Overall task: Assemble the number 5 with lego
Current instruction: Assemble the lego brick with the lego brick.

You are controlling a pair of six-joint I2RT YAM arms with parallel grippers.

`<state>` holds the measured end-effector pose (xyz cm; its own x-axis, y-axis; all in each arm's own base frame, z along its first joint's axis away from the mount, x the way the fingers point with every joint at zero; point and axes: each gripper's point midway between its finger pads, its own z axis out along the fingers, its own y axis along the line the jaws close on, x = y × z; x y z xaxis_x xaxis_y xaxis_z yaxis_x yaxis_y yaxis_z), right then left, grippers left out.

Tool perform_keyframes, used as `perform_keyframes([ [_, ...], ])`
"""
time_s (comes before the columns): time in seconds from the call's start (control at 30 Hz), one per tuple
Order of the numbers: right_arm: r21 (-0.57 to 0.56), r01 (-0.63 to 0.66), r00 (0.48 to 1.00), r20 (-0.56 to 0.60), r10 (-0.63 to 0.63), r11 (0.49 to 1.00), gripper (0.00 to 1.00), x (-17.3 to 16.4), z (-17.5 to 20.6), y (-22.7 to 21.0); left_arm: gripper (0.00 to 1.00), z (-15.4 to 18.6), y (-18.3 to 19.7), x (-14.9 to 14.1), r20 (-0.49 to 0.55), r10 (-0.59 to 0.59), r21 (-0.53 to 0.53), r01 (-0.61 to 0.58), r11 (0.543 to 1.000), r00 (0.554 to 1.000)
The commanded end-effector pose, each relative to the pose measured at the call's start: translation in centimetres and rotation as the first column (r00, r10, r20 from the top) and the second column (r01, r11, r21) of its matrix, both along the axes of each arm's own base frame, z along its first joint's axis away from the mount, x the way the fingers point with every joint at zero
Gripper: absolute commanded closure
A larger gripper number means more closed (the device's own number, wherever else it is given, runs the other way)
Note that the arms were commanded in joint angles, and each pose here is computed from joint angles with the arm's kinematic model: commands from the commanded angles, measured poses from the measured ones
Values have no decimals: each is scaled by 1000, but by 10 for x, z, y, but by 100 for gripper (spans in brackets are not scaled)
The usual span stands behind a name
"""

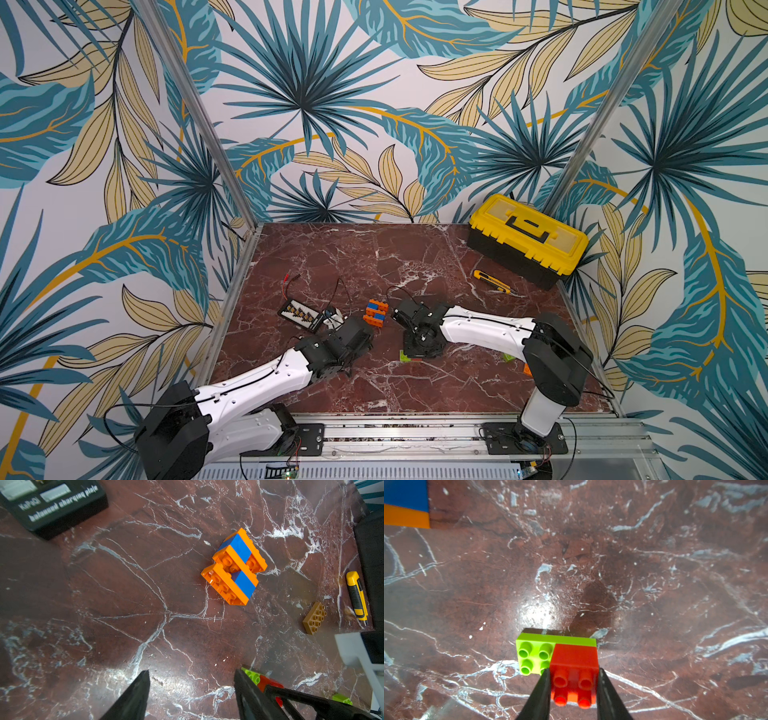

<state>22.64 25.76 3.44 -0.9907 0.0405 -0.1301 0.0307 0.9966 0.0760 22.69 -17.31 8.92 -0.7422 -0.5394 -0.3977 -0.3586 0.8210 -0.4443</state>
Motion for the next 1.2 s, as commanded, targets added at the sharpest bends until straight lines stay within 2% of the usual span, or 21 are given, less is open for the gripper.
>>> perform_keyframes([
  [0.0, -129, -11, 991, -136, -7, 992, 73, -27, -51, -26, 33, 3, 0, 3, 11, -1, 1, 1, 1000, 1000],
  [0.3, -157, -18, 987, -163, -8, 988, 77, -40, -74, -35, 33, 2, 2, 2, 8, 8, 3, -8, 1000, 1000],
  [0.63, -102, -11, 1000, 4, 11, 995, 75, 12, -28, -23, 32, 9, 4, 3, 25, 8, 10, -9, 1000, 1000],
  [0.93, -85, -30, 999, 16, 31, 996, 71, 32, -26, -13, 32, 13, 6, 3, 29, 12, 13, -13, 1000, 1000],
  [1.0, -71, -50, 999, 10, 51, 996, 67, 34, -25, -7, 32, 13, 6, 3, 28, 10, 12, -10, 1000, 1000],
  [1.07, -81, -64, 998, 11, 65, 995, 53, 37, -17, -7, 31, 15, 4, 3, 34, -2, 12, 2, 1000, 999],
  [1.17, -59, -72, 996, 55, 75, 996, 48, 41, 7, -5, 28, 20, 2, 4, 48, -28, 19, 28, 999, 998],
])
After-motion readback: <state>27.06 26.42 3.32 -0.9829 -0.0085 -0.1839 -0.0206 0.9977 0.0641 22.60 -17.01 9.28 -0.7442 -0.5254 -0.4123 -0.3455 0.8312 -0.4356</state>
